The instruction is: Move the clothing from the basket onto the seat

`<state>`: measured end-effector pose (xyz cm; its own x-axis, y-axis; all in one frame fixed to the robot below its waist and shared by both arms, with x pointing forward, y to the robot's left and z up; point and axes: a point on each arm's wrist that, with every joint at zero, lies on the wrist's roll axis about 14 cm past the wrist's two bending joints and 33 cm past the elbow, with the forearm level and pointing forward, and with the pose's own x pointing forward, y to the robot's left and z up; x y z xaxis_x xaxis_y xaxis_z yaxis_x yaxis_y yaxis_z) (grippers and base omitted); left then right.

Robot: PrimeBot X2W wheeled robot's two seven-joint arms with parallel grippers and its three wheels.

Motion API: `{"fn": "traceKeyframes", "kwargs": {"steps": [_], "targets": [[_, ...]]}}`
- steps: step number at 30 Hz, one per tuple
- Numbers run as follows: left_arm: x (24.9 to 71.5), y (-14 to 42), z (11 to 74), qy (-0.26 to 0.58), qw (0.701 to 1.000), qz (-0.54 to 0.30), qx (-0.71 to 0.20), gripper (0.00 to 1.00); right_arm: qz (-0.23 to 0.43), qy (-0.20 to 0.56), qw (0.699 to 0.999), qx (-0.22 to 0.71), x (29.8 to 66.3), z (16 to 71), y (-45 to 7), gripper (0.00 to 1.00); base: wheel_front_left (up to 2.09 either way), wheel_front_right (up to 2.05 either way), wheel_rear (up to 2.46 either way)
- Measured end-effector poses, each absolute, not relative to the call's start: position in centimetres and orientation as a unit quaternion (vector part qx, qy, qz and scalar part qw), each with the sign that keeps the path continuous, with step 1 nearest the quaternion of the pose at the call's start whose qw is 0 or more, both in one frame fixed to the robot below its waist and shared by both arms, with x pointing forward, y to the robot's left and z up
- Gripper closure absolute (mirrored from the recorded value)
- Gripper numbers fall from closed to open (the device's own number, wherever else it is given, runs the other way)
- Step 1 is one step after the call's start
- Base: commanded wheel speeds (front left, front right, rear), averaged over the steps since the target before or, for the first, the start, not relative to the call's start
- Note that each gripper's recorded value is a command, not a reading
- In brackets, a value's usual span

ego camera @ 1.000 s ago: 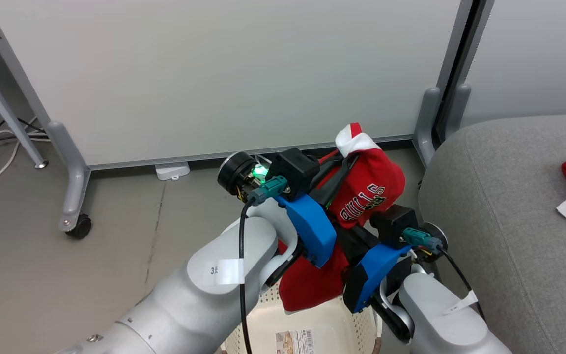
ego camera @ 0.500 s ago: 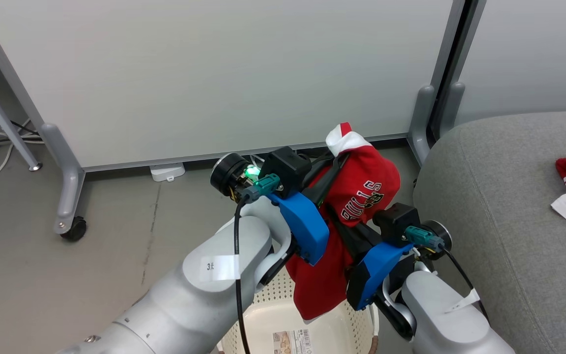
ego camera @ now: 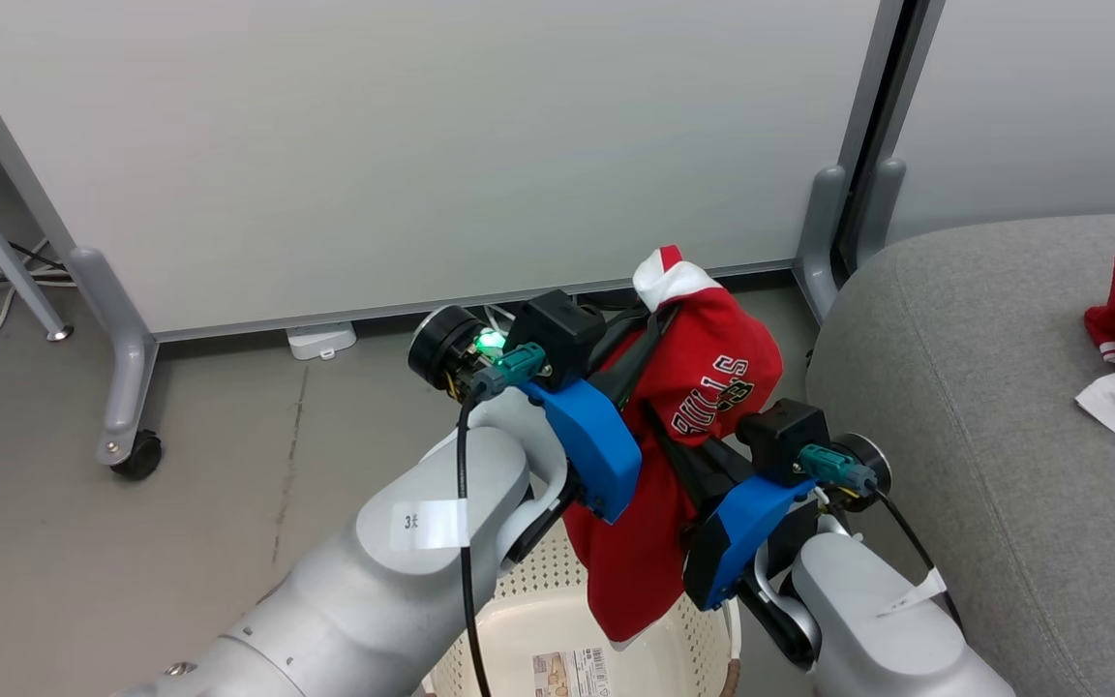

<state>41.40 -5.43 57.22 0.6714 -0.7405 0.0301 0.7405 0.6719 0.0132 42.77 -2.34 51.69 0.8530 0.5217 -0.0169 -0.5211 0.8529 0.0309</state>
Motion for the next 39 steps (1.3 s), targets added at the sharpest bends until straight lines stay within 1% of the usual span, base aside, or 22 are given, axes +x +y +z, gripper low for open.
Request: {"fn": "traceKeyframes", "kwargs": {"steps": [4, 5, 6, 7, 8, 14, 20, 26, 39], "targets": [[41.5, -5.3, 57.1, -0.014, 0.915, -0.403, -0.001, 1.00, 0.270, 0.012, 0.963, 0.013, 42.8, 51.7, -2.4, 1.00, 0.00, 0.00, 0.00], [41.5, -5.3, 57.0, -0.013, 0.915, -0.402, -0.003, 0.80, 0.270, 0.013, 0.963, 0.013, 42.8, 51.7, -2.4, 1.00, 0.00, 0.00, 0.00], [41.5, -5.2, 56.9, -0.012, 0.916, -0.401, -0.005, 0.57, 0.269, 0.013, 0.963, 0.013, 42.8, 51.7, -2.4, 1.00, 0.00, 0.00, 0.00], [41.5, -5.2, 56.8, -0.011, 0.917, -0.399, -0.007, 0.14, 0.269, 0.013, 0.963, 0.013, 42.8, 51.6, -2.5, 1.00, 0.00, 0.00, 0.00], [41.6, -5.1, 56.7, -0.009, 0.918, -0.397, -0.008, 0.00, 0.269, 0.012, 0.963, 0.014, 42.8, 51.7, -2.5, 1.00, 0.00, 0.00, 0.00], [41.2, -4.0, 54.9, 0.005, 0.925, -0.380, -0.030, 0.00, 0.266, 0.010, 0.964, 0.015, 42.9, 51.8, -2.7, 1.00, 0.00, 0.00, 0.00], [40.7, -1.1, 53.7, 0.001, 0.935, -0.352, -0.047, 0.00, 0.262, 0.006, 0.965, 0.016, 43.3, 51.9, -2.9, 1.00, 0.00, 0.00, 0.00], [40.2, 2.6, 53.2, -0.017, 0.950, -0.305, -0.057, 0.00, 0.263, 0.001, 0.965, 0.015, 43.4, 52.1, -2.7, 1.00, 0.00, 0.00, 0.00], [37.6, 8.0, 50.3, -0.008, 0.974, -0.215, -0.071, 0.00, 0.260, -0.005, 0.965, 0.021, 43.3, 52.3, -2.7, 1.00, 0.00, 0.00, 0.00]]}}
